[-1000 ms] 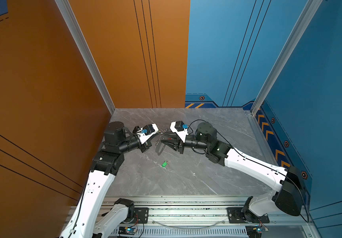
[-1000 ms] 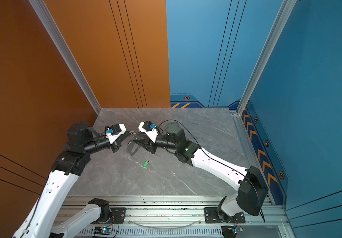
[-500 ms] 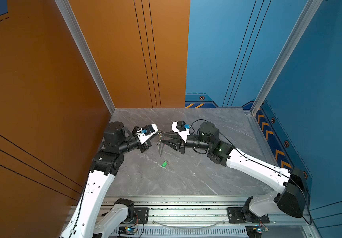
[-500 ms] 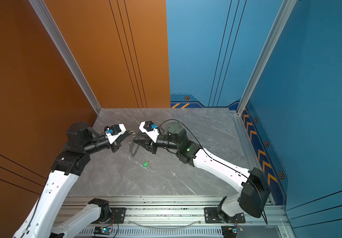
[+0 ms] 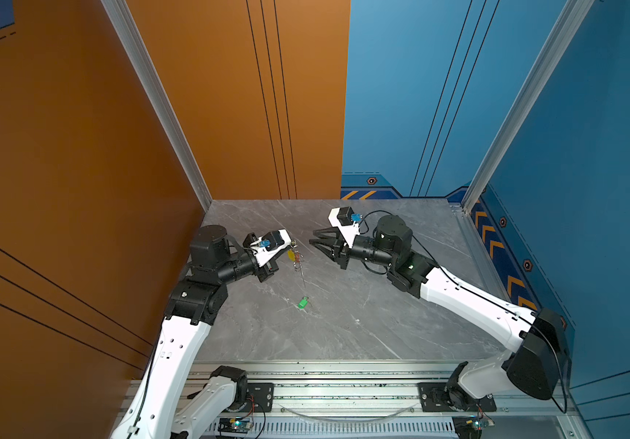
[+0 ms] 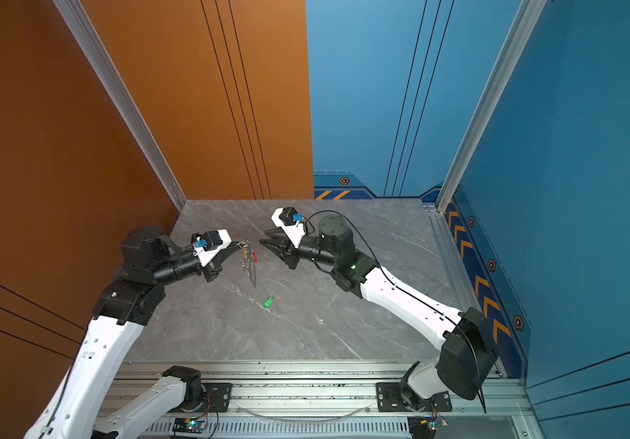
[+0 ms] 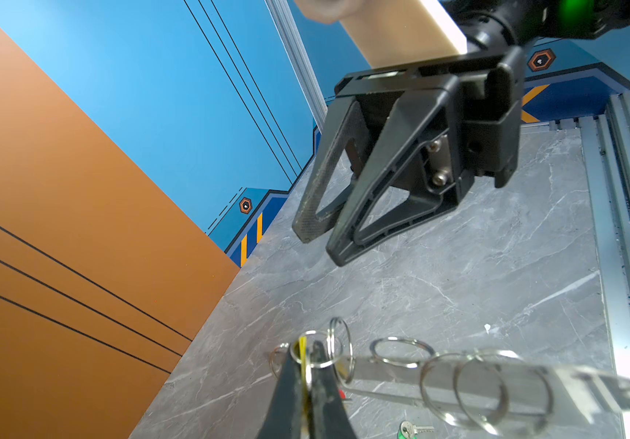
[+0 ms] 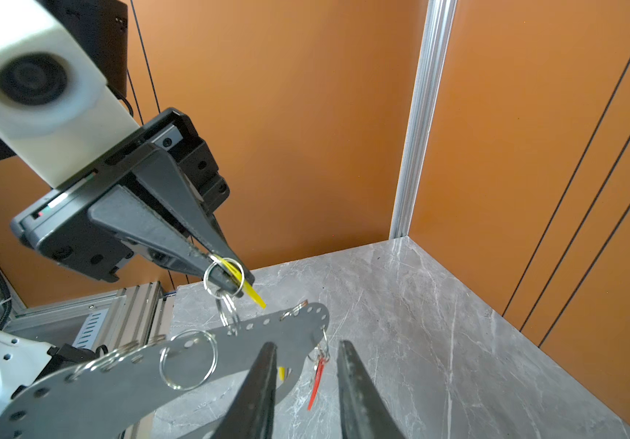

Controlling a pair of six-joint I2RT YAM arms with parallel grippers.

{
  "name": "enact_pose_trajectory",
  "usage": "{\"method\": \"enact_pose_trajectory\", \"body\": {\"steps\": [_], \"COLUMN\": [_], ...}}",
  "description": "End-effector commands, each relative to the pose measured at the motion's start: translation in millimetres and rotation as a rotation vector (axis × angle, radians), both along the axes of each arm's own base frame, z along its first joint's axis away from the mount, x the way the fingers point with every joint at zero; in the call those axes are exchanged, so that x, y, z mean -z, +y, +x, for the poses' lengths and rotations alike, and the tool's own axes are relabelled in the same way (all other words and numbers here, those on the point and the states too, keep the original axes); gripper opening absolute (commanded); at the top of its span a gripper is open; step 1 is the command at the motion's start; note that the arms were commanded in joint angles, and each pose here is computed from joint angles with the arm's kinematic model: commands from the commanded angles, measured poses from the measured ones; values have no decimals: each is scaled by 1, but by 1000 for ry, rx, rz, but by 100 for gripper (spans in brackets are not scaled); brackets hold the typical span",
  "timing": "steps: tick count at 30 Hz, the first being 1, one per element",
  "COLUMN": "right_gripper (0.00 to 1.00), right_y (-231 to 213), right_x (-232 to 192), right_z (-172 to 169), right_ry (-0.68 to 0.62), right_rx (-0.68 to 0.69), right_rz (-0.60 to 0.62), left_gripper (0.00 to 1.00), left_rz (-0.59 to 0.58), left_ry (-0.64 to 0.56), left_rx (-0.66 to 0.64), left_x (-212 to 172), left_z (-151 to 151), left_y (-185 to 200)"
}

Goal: Remove the keys from the keyring

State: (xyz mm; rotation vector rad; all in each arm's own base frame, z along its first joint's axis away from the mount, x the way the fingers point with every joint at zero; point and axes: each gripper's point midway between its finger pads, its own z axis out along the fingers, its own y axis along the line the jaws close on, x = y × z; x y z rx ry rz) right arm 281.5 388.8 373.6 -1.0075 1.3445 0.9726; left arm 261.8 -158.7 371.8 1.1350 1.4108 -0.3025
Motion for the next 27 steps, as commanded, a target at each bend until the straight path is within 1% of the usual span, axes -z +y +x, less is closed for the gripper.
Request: {"method": "enact_pose_trajectory", "body": {"steps": [1,13,17,24,27], "right_gripper": [27,25,20,16,16], "right_y": [13,31,34,38,36], "right_x": [-2,4,1,1,3], "right_z": [-9,-24,-26,-30,-29], "right_ry": [-7,42,49,65,68], "right_rx": [-77,-175,-188,-210,-195], "right_rz": [2,7,22,30,22], "left_gripper": [0,0,0,0,0], "left_rz": [-6,10,11,17,23], "left_ry": [-40,-40,-37,-38,-40], "left_rx": [26,10,10,4,-2], "left_x": [-14,-8,-7,-5,-4], "left_z": [-3,1,3,3,3], "left_y": [-2,0,-1,0,1]}}
